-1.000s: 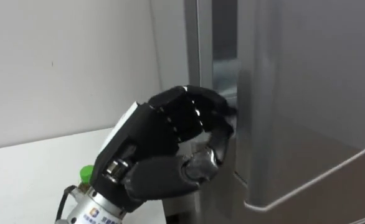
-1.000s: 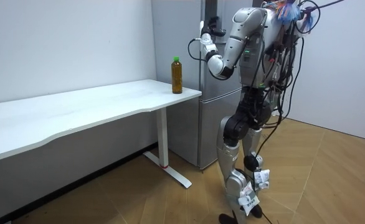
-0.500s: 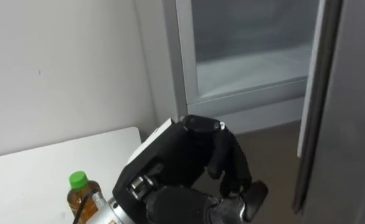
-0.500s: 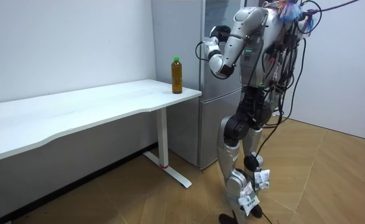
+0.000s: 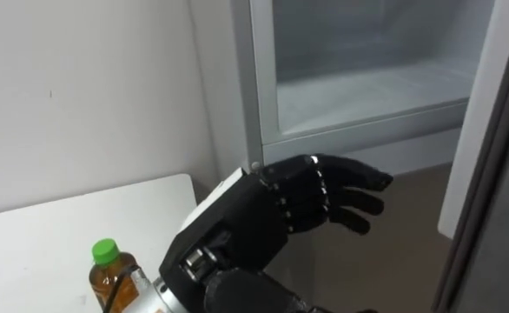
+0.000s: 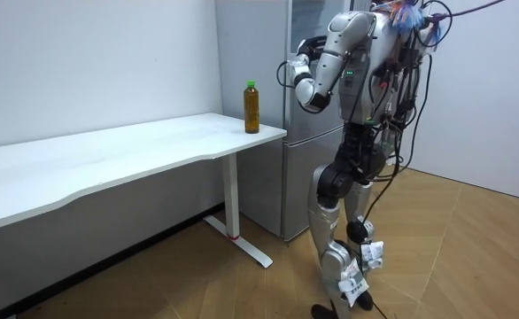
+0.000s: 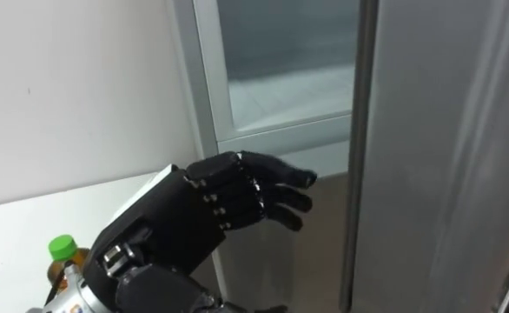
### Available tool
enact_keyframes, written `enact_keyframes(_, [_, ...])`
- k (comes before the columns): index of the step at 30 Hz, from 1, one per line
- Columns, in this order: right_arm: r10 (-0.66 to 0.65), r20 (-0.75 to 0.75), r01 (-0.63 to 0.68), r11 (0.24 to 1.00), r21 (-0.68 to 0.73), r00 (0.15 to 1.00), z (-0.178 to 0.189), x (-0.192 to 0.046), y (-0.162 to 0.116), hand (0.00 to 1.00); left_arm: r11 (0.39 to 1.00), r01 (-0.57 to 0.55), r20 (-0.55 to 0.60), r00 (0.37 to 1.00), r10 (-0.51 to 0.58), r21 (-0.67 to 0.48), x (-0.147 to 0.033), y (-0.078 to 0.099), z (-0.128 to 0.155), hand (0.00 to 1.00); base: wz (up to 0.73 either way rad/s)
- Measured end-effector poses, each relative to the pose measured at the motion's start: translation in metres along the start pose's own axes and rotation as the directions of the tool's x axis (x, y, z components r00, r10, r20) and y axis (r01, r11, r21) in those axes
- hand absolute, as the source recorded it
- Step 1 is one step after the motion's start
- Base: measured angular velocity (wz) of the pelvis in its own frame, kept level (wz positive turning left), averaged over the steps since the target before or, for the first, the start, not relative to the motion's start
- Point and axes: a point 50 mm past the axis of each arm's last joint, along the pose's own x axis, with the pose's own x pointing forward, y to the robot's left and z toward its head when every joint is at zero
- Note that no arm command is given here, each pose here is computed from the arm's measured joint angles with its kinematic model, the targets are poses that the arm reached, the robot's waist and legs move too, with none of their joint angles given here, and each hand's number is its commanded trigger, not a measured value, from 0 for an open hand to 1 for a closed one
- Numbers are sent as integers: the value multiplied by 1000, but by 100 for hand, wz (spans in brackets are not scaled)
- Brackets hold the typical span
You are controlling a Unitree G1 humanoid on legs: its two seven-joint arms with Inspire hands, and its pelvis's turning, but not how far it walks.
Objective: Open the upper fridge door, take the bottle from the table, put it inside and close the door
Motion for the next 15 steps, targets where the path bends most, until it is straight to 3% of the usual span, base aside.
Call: enact_keyframes(15, [-6, 5, 6, 1000, 1, 1000, 1, 0, -2, 0, 999, 54, -39, 998, -54, 6, 3, -10, -6, 0, -3])
